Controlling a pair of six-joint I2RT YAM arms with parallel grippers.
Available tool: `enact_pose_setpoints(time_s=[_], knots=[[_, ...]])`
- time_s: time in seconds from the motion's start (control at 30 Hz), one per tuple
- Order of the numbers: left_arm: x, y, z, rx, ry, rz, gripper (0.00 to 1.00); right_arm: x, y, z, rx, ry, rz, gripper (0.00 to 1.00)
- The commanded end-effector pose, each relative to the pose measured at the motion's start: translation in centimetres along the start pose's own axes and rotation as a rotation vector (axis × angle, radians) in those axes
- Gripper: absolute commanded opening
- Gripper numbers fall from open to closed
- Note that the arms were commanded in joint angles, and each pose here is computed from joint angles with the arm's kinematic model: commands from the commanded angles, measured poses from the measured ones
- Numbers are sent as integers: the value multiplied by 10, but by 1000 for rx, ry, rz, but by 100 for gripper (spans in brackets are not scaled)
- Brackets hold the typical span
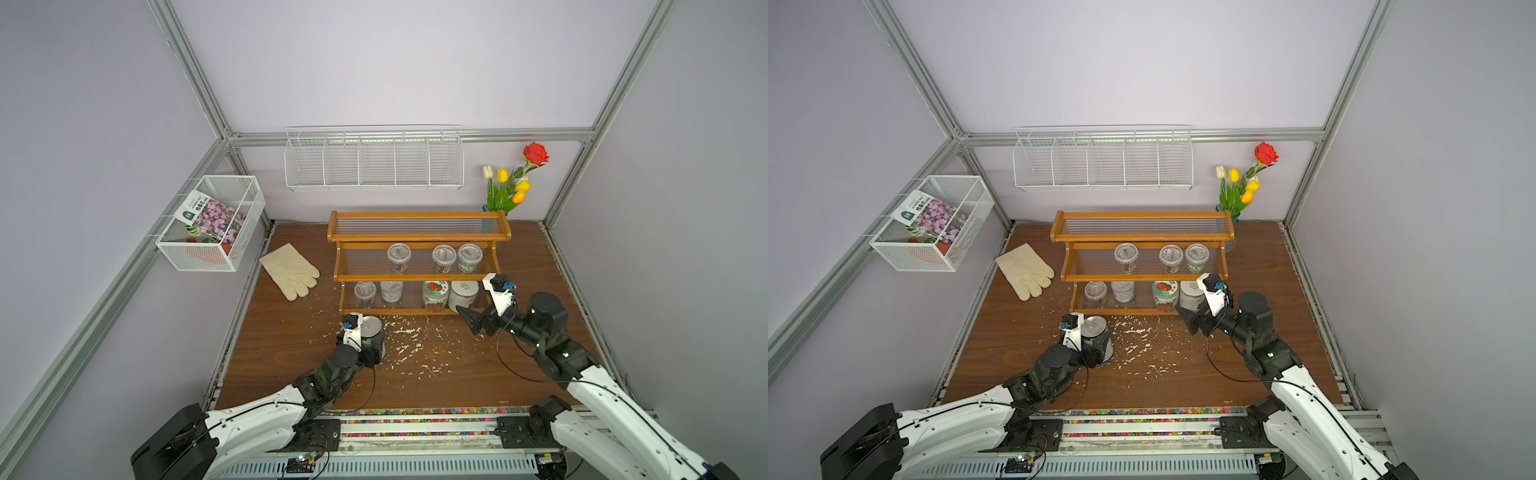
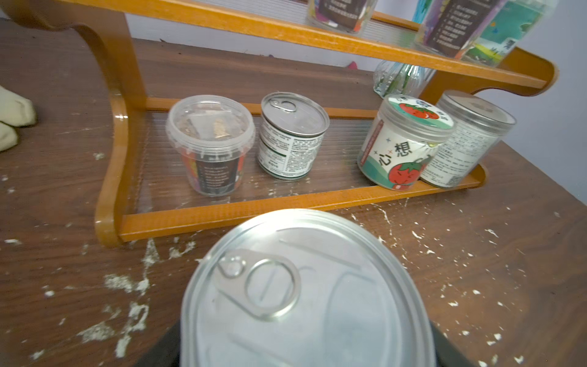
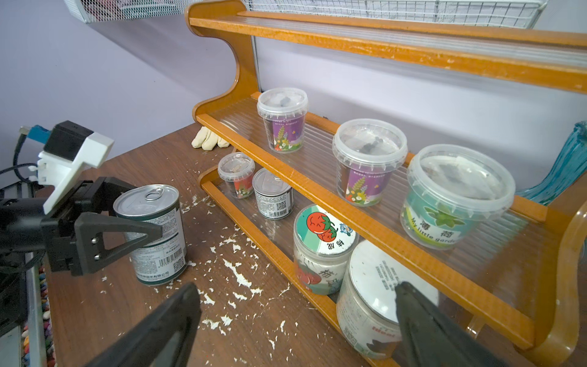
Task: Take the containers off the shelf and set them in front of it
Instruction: Place the container at the center of the board.
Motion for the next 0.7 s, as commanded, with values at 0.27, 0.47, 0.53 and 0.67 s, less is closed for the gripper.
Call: enact_pose_setpoints(time_s=[0.27,0.47,0.53,0.67], knots=[[-5,29,-12,-60,-81,-122,66,-3,2,0,23,-41,2,98],[-20,26,-7,-63,-56,-98,69,-4,1,1,26,-39,6,98],[-25,23,-8,-64,-55,-92,69,-3,1,1,28,-40,6,98],[-31,21,-4,-58,-24,-83,75,-2,1,0,37,-37,8,98]])
Point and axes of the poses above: each gripper's point midway between its finger pads, its own x axis back along the fingers, its own y axis along the line the jaws close on, z = x × y, the point moved 7 cm from there along x, back along the fingers, and after that the axes turned 13 degrees about x, right-handed, at the moved point
